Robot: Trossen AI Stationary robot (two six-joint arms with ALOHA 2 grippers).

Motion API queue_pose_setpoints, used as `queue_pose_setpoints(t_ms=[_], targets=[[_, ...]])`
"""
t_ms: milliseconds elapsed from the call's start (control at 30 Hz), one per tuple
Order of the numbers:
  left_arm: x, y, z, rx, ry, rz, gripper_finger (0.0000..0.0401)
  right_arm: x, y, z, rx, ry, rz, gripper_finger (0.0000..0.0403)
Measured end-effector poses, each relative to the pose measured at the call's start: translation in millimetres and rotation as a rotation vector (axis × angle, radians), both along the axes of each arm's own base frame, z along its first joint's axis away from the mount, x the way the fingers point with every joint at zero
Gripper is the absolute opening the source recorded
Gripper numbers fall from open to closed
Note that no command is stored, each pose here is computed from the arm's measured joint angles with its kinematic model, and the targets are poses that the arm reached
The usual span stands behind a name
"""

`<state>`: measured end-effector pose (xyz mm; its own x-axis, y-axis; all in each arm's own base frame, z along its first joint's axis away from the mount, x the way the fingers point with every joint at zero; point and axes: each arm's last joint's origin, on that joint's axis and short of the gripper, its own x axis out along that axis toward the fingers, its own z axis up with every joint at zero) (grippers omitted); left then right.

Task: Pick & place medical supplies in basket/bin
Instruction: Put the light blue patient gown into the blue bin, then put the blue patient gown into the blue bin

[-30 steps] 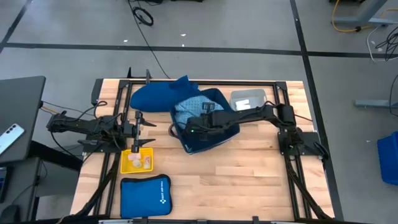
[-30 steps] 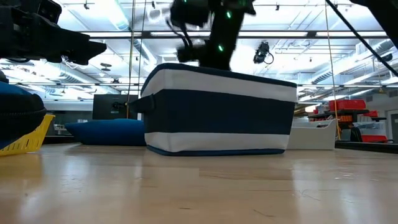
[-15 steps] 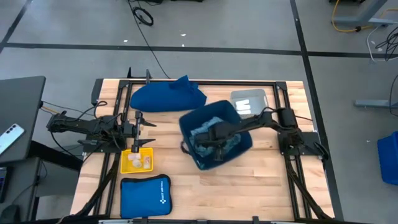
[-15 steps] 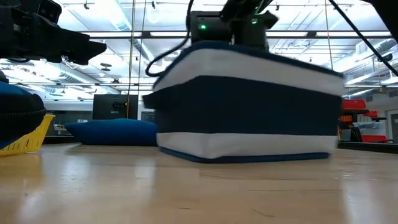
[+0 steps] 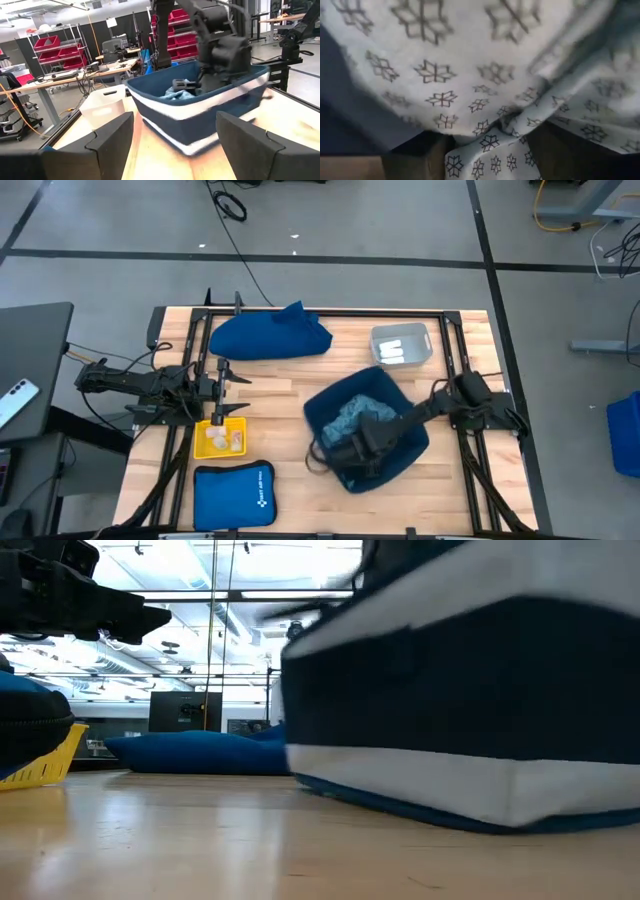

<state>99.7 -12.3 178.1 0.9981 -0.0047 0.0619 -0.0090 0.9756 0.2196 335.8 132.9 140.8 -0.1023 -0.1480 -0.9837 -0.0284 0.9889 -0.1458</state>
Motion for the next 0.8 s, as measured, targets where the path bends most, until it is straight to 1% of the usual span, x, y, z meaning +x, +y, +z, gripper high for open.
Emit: queue_pose_setpoints(t_ms=[100, 267, 400, 533, 633, 700, 767, 800], targets=[[0.0, 0.0, 0.0, 0.0, 0.0, 0.0, 0.0284, 1.7, 15.4, 13.8, -0.056, -0.174, 0.041, 0.0235], [0.0, 0.0, 0.0, 0.0, 0.0, 0.0, 0.0284, -0.5, 32.5, 56.0, -0.102, -0.468, 0.098, 0.0233], [0.0, 0.0, 0.0, 0.0, 0.0, 0.0, 0.0284, -9.2, 38.4, 88.8, -0.116, -0.629, 0.092, 0.0233], [0.0, 0.0, 0.0, 0.0, 0.0, 0.0, 0.0284, -18.0, 38.8, 108.4, -0.095, -0.694, 0.056, 0.0233], [0.0, 0.0, 0.0, 0.0, 0.0, -0.001, 0.0284, -21.5, 40.6, 115.6, -0.09, -0.725, 0.061, 0.0233], [0.0, 0.0, 0.0, 0.0, 0.0, 0.0, 0.0284, -23.6, 42.6, 118.6, -0.106, -0.744, 0.073, 0.0233], [0.0, 0.5, 0.2, 0.035, -0.001, 0.02, 0.0284, -24.5, 45.3, 120.2, -0.119, -0.765, 0.082, 0.0233], [-0.1, 1.5, 1.0, 0.086, -0.008, 0.055, 0.0284, -25.6, 47.1, 120.4, -0.125, -0.769, 0.089, 0.0233]])
